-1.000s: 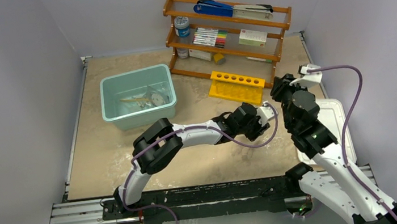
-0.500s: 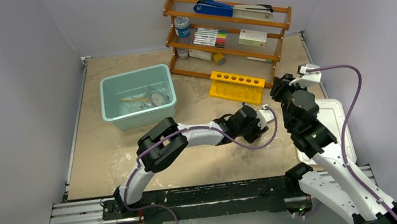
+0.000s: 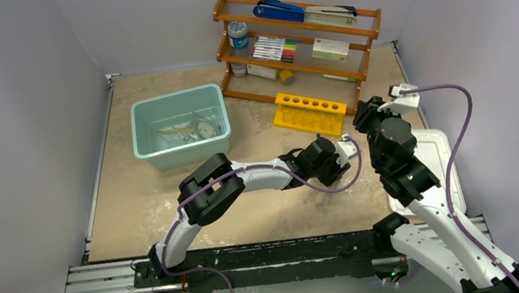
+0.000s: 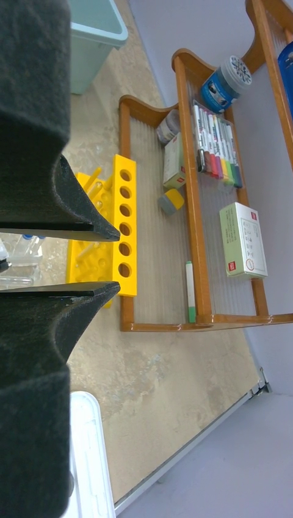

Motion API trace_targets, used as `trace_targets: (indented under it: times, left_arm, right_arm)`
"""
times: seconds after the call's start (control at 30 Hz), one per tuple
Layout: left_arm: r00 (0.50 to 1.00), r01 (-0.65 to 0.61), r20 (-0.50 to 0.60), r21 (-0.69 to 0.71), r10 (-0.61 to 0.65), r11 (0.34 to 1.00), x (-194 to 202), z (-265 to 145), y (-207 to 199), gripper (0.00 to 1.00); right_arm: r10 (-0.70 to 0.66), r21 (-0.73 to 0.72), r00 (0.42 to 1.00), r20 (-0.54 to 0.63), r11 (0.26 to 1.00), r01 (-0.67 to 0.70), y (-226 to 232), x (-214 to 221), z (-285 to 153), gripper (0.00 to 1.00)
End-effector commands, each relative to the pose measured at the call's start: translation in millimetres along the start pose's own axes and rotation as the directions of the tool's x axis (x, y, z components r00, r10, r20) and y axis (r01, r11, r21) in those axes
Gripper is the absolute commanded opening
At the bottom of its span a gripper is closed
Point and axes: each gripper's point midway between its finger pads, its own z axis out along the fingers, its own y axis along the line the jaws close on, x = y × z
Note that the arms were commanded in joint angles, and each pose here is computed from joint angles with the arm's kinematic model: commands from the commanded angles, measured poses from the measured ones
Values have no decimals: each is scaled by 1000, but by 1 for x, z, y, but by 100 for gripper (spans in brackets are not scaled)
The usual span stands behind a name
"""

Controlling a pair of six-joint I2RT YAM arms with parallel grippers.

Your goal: Organize the chemistry lab equipment

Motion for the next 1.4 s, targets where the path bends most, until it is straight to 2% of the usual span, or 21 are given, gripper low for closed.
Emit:
trace_targets:
  times: [0.0,0.13,0.3,0.37,0.53,0.63,0.73,0.93,1.07,1.17,1.37]
  left_arm:
    - [970,88,225,9,-88,996,-103,-39,-1,36]
    - [924,109,358,79,-130,991,-154,-74,-12,37]
    - [894,127,423,81,-149,989,-184,-104,-13,40]
    - [889,155,431,34,-154,987,-181,-112,-4,40]
    - [911,277,363,-192,-195,941,-137,-119,50,40]
    - [879,383,396,-256,-266,887,-119,-135,79,39]
    - [833,463,457,-271,-311,844,-115,-157,100,39]
    - [798,466,536,-259,-275,846,-140,-205,98,39]
    - [781,468,574,-275,-247,840,-148,-235,98,39]
    - [787,467,572,-308,-231,829,-144,-248,100,39]
    - [809,475,554,-417,-197,775,-125,-276,112,39]
  right_arm:
    - [33,24,999,33,999,-34,2,-14,4,33]
    - [45,68,998,-36,997,-42,-1,4,10,33]
    - [88,31,996,-19,996,-87,3,-2,7,33]
    - [77,41,996,-38,996,-75,3,-3,8,33]
    - [66,50,996,-66,997,-63,4,-10,11,35]
    - [70,42,994,-83,997,-67,7,-10,14,36]
    - [67,37,987,-148,997,-62,9,11,18,37]
    - [89,35,962,-259,996,-82,4,67,15,36]
    - [147,43,928,-343,989,-141,-3,117,4,35]
    - [173,68,900,-401,985,-159,-8,144,-3,36]
    - [120,110,870,-479,991,-77,-19,175,-1,36]
